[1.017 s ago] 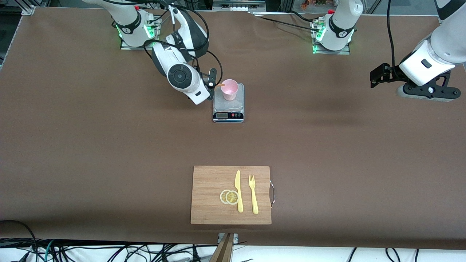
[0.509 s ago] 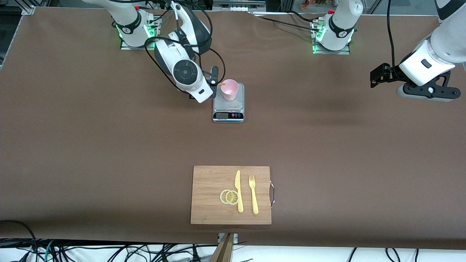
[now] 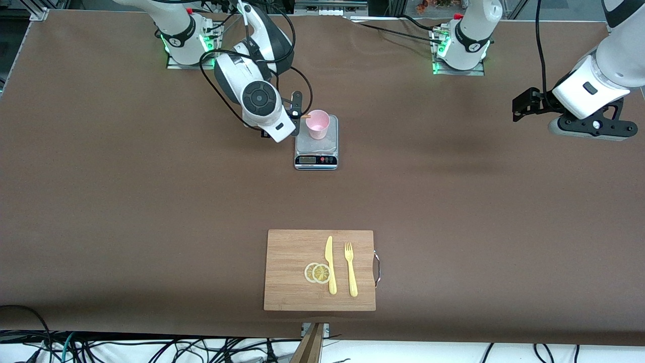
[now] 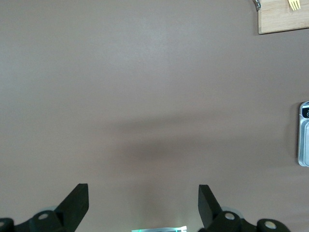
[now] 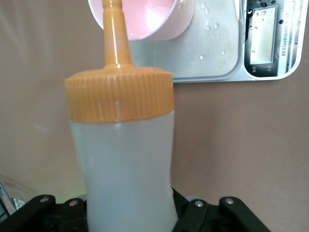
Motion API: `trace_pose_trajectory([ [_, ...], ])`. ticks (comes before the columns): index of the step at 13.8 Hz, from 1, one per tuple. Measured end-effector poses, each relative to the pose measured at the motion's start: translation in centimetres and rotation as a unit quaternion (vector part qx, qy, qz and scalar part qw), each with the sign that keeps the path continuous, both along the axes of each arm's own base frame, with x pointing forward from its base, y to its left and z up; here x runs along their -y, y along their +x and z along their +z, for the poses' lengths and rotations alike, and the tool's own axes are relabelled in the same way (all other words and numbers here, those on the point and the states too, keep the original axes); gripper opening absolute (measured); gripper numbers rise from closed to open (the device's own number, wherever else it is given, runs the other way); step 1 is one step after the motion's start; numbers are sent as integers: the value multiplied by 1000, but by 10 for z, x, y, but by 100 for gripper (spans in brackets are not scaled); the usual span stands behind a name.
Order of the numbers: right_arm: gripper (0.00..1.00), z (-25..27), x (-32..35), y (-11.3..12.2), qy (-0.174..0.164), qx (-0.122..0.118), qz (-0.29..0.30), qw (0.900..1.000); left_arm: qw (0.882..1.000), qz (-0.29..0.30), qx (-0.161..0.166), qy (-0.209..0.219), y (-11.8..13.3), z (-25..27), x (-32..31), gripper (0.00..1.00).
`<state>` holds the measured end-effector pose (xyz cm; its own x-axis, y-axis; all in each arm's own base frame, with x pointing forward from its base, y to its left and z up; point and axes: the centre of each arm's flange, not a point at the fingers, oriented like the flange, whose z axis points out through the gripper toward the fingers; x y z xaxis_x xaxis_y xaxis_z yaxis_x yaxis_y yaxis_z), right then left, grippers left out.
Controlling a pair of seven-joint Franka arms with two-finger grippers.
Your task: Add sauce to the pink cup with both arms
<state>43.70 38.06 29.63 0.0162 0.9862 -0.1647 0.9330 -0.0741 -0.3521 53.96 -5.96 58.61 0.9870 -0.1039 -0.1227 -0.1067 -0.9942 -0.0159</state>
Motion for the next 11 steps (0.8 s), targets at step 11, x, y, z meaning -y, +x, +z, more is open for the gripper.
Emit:
trace_pose_trajectory([
  [11, 32, 1, -16, 1, -24, 8, 16, 1000, 1000, 1, 0, 0, 0, 0, -1, 100],
])
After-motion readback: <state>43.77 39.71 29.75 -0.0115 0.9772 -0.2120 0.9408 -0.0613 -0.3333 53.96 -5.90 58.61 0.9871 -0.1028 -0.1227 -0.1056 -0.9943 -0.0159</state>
